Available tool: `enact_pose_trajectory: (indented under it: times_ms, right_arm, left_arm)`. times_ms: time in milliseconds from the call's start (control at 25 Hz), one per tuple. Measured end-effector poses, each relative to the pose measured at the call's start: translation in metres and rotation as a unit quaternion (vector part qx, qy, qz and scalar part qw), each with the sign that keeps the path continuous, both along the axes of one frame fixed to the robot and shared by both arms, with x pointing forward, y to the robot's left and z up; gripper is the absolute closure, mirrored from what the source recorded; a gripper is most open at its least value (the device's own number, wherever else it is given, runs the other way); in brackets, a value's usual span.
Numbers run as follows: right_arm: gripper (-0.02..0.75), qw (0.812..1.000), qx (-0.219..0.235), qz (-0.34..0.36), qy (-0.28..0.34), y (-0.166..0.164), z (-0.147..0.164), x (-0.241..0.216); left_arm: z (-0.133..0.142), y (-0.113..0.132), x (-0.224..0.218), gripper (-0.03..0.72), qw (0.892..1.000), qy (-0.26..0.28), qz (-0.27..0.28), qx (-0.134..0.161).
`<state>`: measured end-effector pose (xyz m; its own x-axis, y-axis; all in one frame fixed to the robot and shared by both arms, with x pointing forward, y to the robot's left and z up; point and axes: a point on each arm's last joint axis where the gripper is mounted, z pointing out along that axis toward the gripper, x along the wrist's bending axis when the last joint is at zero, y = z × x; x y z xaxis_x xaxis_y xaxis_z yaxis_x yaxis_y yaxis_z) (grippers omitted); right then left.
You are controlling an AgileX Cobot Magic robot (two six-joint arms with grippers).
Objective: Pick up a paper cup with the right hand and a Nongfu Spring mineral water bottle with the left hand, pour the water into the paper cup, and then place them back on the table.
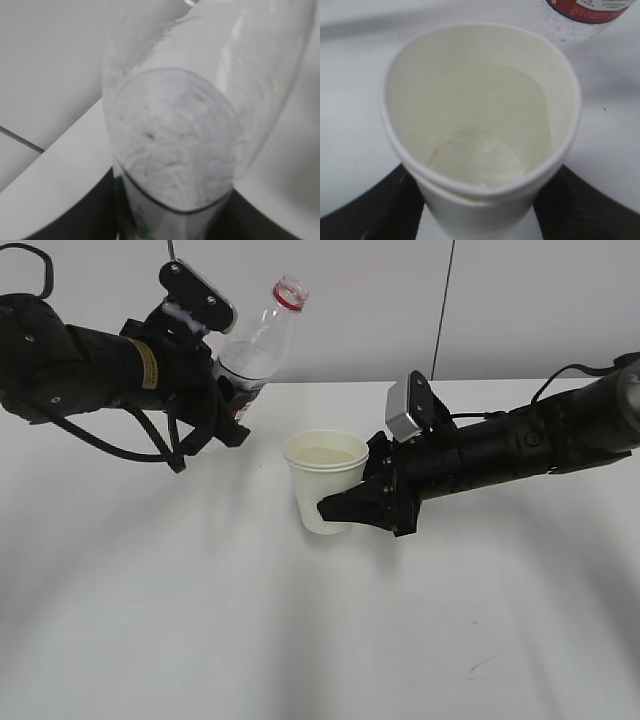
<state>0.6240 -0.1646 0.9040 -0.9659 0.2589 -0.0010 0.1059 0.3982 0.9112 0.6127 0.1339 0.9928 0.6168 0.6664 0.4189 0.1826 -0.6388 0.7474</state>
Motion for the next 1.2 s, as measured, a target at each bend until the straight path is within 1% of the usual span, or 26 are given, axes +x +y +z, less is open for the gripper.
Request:
enact_pose_trajectory:
  times_ms: [120, 240, 360, 560, 640, 760, 880, 1000, 1120, 1200]
  right_arm:
    - [0.277, 1.0, 0.0, -0.002, 0.0, 0.0, 0.0, 0.0]
    - [0.277, 1.0, 0.0, -0.001, -0.004, 0.0, 0.0, 0.001]
    - [0.277, 1.0, 0.0, -0.009, -0.011, 0.0, 0.0, 0.002]
    - [0.277, 0.998, -0.001, -0.053, -0.025, -0.003, 0.001, 0.01]
    - [0.277, 0.997, -0.006, -0.071, -0.03, -0.004, 0.001, 0.013]
    - [0.277, 0.994, -0.008, -0.101, -0.04, -0.007, 0.001, 0.018]
    - [0.277, 0.989, 0.001, -0.136, -0.052, -0.009, 0.004, 0.024]
    - [0.277, 0.982, 0.008, -0.178, -0.065, -0.012, 0.006, 0.031]
    - [0.277, 0.973, 0.003, -0.215, -0.078, -0.017, 0.007, 0.037]
    - [0.277, 0.968, -0.001, -0.234, -0.086, -0.019, 0.007, 0.04]
  left_arm:
    - [-0.004, 0.005, 0.0, 0.405, 0.998, 0.002, 0.008, -0.054]
    - [-0.015, 0.013, -0.007, 0.405, 0.994, -0.004, -0.003, -0.105]
    - [-0.023, 0.02, -0.013, 0.405, 0.99, -0.009, -0.011, -0.139]
    - [-0.032, 0.028, -0.021, 0.405, 0.982, -0.007, 0.007, -0.187]
    - [-0.035, 0.029, -0.026, 0.405, 0.978, -0.01, 0.008, -0.21]
    - [-0.04, 0.029, -0.034, 0.405, 0.973, -0.015, -0.002, -0.232]
    - [-0.044, 0.03, -0.039, 0.405, 0.971, -0.013, -0.004, -0.24]
    - [-0.047, 0.032, -0.042, 0.405, 0.968, -0.009, 0.008, -0.249]
    - [-0.052, 0.032, -0.042, 0.405, 0.963, -0.013, 0.011, -0.268]
    - [-0.06, 0.031, -0.041, 0.405, 0.96, -0.013, 0.01, -0.28]
